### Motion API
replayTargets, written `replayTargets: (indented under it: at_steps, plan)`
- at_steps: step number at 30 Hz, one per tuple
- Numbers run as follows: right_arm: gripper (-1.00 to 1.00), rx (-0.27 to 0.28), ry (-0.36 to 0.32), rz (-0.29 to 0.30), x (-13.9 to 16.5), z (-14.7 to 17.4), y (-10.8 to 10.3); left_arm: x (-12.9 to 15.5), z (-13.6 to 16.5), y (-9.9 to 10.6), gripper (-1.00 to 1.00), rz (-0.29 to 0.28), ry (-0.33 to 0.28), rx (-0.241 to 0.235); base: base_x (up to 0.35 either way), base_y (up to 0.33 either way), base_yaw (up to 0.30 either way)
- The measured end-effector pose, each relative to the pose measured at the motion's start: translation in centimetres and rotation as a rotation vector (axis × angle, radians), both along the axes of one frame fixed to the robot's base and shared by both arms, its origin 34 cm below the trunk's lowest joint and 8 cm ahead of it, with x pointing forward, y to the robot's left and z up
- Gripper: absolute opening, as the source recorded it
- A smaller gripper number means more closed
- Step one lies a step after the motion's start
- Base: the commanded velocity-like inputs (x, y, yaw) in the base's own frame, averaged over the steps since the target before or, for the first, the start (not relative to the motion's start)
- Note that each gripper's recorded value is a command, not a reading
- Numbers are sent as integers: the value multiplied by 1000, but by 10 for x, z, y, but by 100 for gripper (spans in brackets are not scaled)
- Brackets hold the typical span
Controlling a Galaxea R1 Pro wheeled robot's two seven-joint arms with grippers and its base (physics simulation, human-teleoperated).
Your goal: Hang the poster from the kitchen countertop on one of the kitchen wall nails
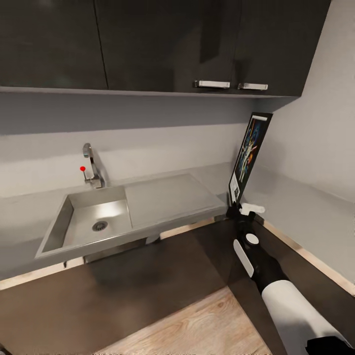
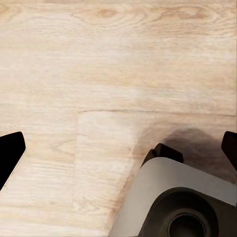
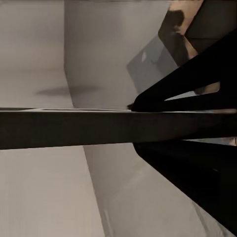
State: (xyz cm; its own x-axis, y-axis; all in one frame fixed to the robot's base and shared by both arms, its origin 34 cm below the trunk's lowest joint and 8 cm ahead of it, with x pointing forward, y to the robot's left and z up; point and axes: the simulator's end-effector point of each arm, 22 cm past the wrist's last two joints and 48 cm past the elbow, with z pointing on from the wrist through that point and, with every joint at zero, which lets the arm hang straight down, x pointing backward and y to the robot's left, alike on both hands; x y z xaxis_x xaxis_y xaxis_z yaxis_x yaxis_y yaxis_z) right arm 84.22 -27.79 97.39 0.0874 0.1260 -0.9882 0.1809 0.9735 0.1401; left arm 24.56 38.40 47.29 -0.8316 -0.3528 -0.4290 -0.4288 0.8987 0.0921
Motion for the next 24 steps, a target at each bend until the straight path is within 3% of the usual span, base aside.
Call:
replayTargets:
  at_steps: [10,17,24]
  plan:
    - [-100,1,-27,2,1,12,1,55,24,15,100,-45,-144,51,-16,0,201]
    - [-100,-68,-29,7,1,13,4,80,32,-2,100,-115,-211,-16,-1,0,128]
    - [-100,-107,-31,11,1,14,6,82,32,-9,100,-133,-220,-39,-62,0,21]
